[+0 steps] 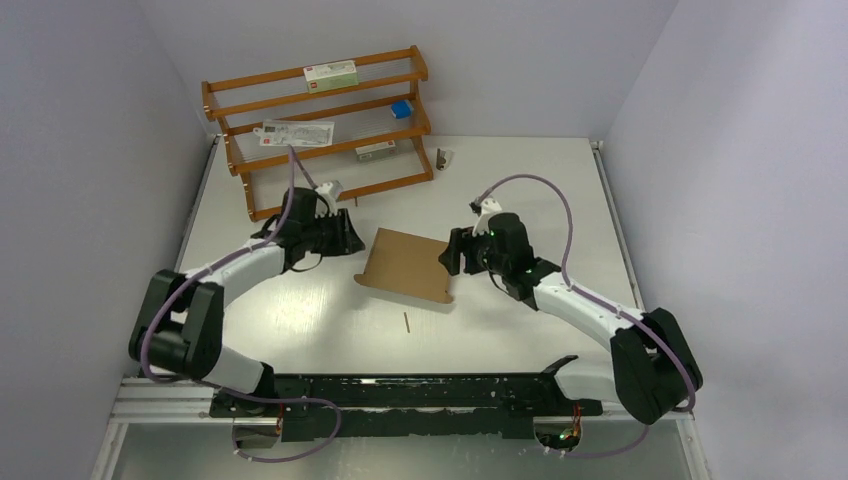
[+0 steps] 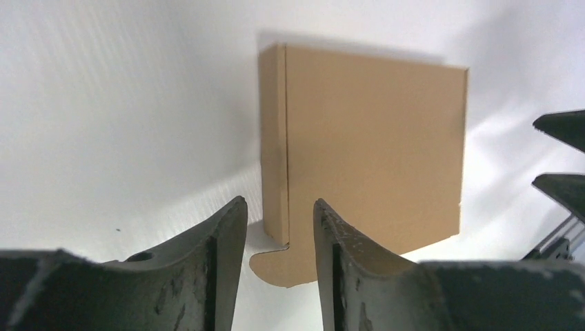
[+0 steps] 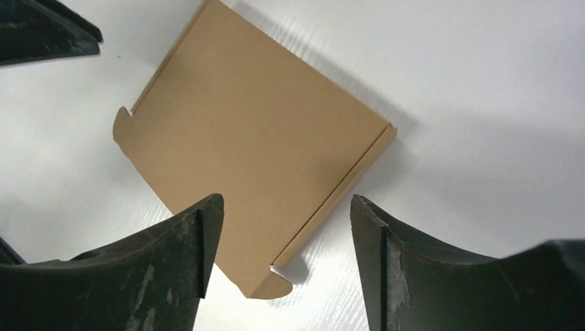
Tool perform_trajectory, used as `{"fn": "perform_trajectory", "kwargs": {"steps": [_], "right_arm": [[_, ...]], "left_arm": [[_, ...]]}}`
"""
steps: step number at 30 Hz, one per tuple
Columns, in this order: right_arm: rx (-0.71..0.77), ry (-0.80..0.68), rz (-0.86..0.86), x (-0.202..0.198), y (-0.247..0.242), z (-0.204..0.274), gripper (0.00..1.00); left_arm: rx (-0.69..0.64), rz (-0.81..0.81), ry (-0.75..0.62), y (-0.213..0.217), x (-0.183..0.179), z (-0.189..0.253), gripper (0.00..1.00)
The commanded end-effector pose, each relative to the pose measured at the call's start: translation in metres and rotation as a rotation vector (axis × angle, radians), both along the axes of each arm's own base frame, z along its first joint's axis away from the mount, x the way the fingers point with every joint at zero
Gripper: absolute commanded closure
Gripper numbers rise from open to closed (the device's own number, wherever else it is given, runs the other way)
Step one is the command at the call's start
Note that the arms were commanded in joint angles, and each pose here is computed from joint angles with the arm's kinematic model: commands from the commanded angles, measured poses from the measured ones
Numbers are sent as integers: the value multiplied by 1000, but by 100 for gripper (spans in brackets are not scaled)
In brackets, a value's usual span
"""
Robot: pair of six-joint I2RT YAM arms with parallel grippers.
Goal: Fold the paper box
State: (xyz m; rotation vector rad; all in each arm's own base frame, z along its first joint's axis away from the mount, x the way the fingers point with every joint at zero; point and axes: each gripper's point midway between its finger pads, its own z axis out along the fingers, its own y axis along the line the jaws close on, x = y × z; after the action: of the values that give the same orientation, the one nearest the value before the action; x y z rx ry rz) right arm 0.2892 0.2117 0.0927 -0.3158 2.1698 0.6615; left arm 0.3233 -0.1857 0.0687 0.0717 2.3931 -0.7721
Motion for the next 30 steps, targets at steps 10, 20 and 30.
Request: {"fn": "perform_trajectory", "kwargs": {"steps": [10,20,30], "right_arm": [[-414,-258,289,-23,48,42,17],[-671,-410,483,-42,110,17,15],[-847,-530,455,-36,116,-21,21]], "left_arm": [[133,164,-192,53,0,78,31],[132,293,-64,72,-33,39,22],[57,284,85,59,-51,3,24]]}}
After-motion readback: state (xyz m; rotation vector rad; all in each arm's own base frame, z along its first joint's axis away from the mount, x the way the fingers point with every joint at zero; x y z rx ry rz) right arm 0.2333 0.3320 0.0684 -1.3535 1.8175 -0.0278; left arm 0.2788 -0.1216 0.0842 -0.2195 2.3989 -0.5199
